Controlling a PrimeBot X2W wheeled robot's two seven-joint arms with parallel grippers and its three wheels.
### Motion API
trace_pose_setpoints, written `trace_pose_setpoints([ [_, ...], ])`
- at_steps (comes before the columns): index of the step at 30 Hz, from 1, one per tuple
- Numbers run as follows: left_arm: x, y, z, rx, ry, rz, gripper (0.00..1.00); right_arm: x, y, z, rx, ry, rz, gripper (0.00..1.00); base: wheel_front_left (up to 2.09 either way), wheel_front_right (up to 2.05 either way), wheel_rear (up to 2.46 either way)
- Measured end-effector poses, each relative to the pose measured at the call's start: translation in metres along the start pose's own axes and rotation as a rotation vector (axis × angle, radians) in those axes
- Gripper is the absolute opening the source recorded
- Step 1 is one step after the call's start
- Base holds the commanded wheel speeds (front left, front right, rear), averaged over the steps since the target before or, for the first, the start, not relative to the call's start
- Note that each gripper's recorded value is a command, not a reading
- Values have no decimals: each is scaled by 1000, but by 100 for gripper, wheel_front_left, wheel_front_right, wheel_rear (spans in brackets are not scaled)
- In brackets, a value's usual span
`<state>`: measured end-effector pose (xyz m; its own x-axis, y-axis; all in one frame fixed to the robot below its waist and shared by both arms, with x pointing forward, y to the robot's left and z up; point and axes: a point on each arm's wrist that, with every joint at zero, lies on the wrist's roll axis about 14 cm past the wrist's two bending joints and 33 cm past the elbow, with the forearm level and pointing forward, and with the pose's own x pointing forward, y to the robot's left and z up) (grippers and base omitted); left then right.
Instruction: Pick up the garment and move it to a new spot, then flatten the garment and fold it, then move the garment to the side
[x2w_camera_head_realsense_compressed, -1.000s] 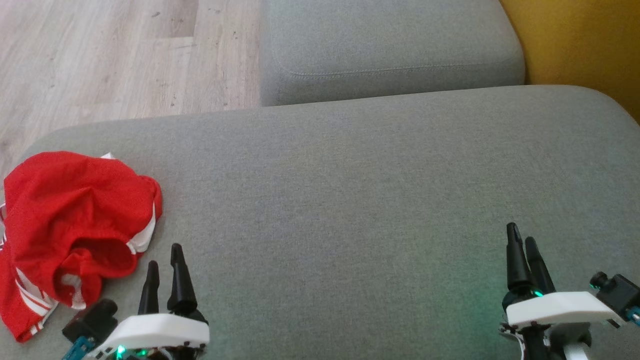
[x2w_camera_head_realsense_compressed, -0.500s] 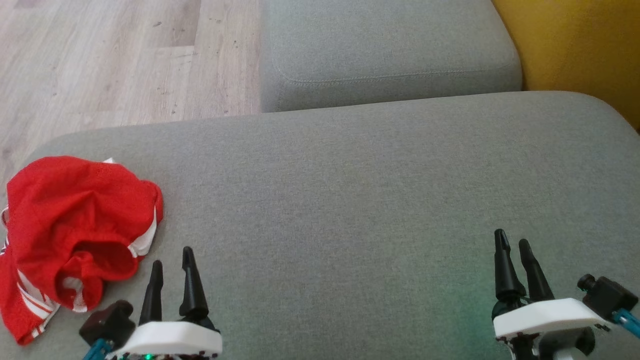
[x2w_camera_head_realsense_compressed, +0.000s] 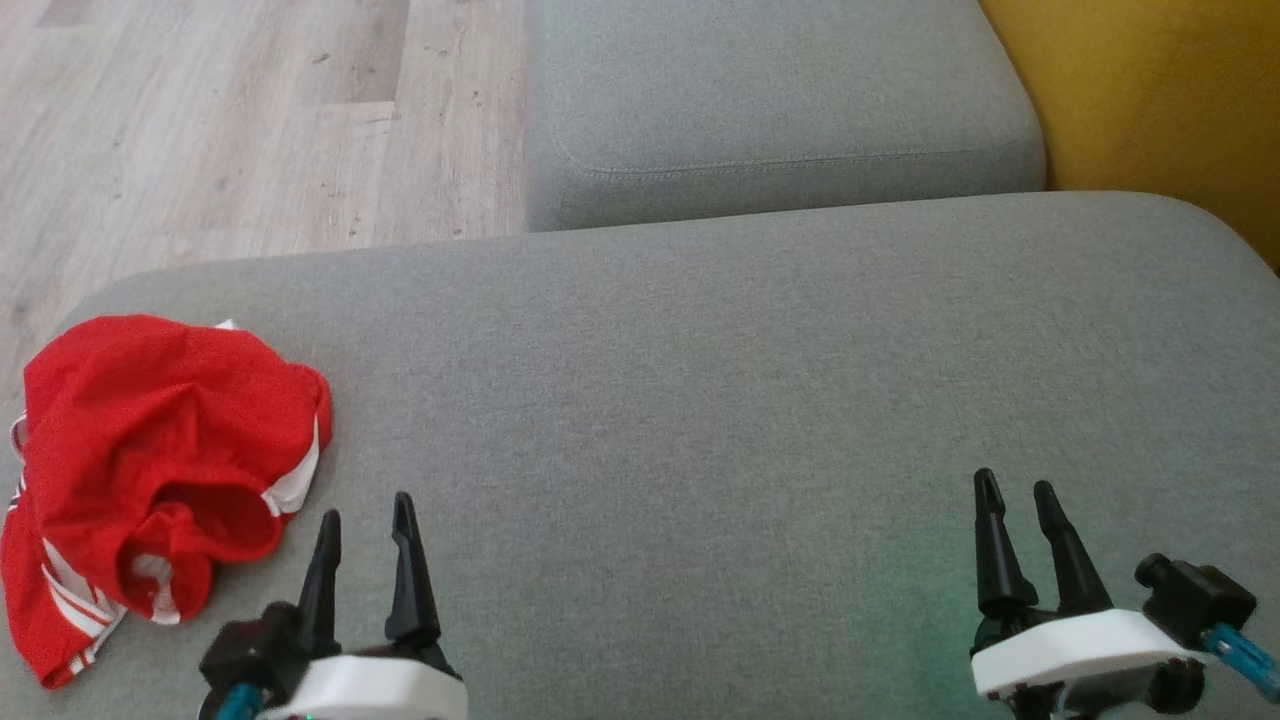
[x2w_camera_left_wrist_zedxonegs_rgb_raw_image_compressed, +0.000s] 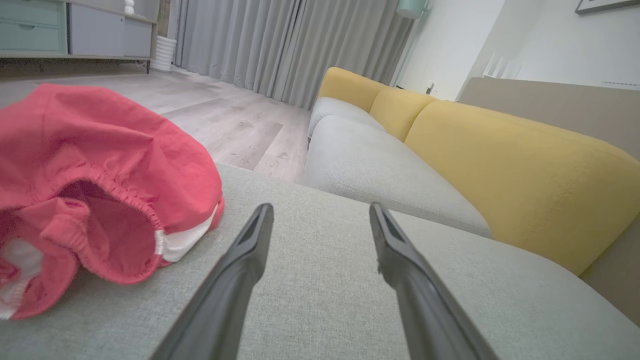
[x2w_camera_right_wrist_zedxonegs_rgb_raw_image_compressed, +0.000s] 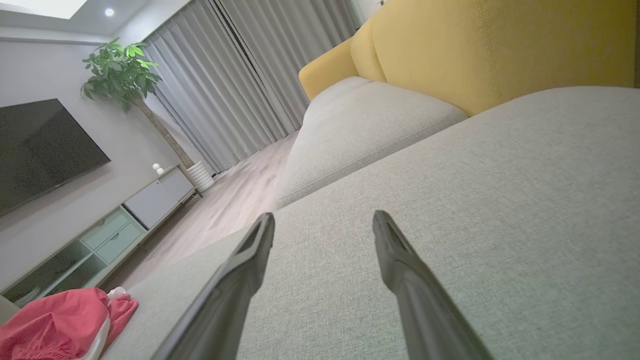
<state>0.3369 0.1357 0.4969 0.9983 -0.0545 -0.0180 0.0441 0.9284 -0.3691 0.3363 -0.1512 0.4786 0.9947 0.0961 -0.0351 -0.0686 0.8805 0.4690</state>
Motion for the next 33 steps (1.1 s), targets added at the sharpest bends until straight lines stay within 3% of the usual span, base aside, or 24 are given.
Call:
trace_pose_setpoints([
  [33, -16, -11, -2, 407, -77, -41, 100, -8, 17, -9, -375, -8, 101, 100, 0, 0, 0],
])
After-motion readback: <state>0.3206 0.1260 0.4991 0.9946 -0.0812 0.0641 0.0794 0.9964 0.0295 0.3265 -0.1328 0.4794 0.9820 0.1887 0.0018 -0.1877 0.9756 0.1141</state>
